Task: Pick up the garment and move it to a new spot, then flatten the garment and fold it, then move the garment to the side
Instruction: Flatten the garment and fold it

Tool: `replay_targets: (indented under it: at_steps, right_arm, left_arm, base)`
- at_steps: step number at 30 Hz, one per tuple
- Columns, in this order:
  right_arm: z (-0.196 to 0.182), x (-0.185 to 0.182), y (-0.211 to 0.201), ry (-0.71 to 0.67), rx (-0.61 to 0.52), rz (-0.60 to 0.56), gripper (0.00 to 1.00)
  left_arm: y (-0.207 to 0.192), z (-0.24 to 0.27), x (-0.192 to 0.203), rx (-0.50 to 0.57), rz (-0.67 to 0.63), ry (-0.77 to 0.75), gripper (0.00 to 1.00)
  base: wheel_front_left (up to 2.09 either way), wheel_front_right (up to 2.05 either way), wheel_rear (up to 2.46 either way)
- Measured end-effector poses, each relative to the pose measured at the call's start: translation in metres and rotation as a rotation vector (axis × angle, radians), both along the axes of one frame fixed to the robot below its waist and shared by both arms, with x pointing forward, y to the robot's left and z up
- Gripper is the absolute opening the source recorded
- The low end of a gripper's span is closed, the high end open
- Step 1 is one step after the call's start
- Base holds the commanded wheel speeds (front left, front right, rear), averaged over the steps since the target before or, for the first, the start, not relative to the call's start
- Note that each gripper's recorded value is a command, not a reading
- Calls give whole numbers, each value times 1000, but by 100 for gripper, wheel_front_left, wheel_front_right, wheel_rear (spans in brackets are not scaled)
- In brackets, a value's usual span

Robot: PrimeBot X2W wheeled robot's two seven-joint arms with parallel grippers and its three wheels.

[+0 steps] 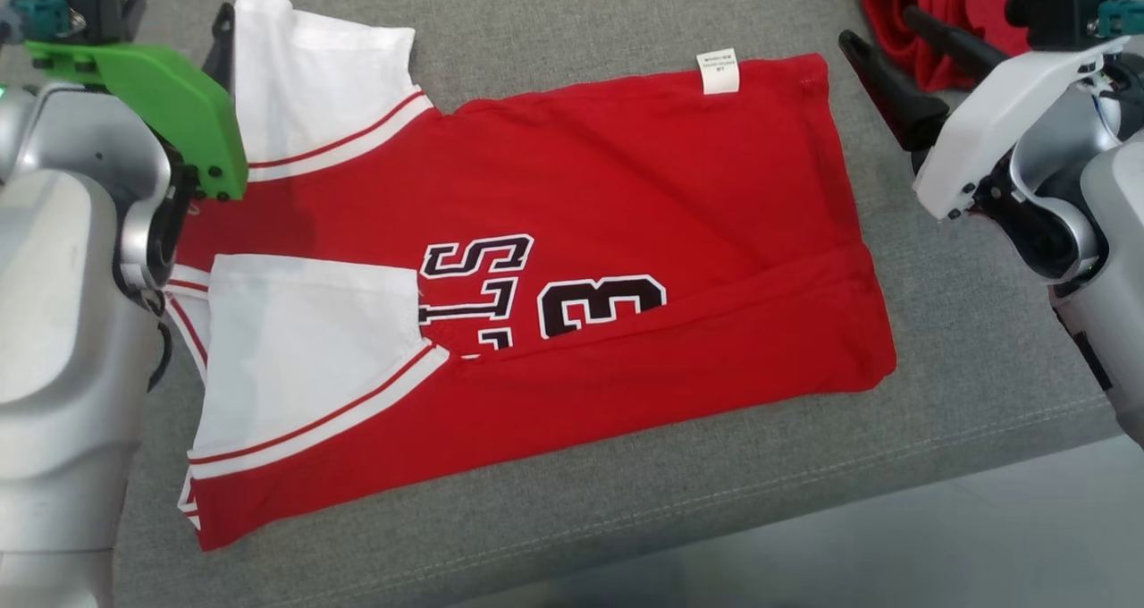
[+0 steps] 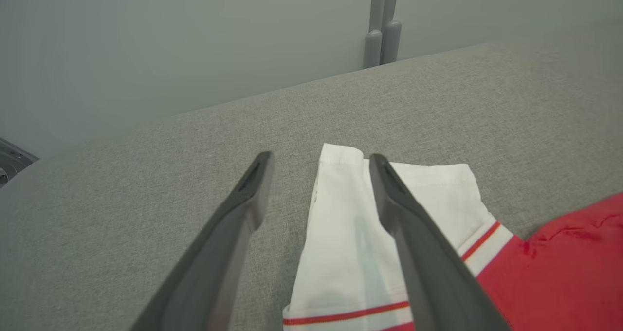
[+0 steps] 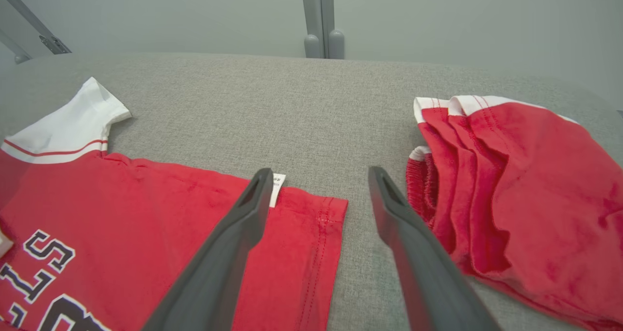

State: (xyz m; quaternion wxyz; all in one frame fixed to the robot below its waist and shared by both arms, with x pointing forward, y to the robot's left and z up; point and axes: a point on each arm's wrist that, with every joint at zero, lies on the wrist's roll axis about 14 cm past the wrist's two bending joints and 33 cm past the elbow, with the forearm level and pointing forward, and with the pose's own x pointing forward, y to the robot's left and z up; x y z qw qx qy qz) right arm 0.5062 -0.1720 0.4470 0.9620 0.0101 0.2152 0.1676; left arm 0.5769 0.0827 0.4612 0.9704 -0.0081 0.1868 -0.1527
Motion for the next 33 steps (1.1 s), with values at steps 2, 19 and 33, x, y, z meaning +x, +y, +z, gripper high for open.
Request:
replay_targets:
  at_steps: [2, 19, 33]
  right_arm:
    - [-2, 7, -1, -1, -2, 0, 100]
    - [-58, 12, -18, 112, -9, -50, 100]
    - [-58, 15, -17, 104, -3, -51, 100]
  left_arm:
    - [0, -8, 11, 12, 1, 16, 100]
    - [-14, -89, 44, 88, -32, 155, 100]
    - [-23, -93, 48, 116, -87, 145, 26]
  base:
    - [0, 0, 0]
    - [0, 0, 0]
    - [0, 0, 0]
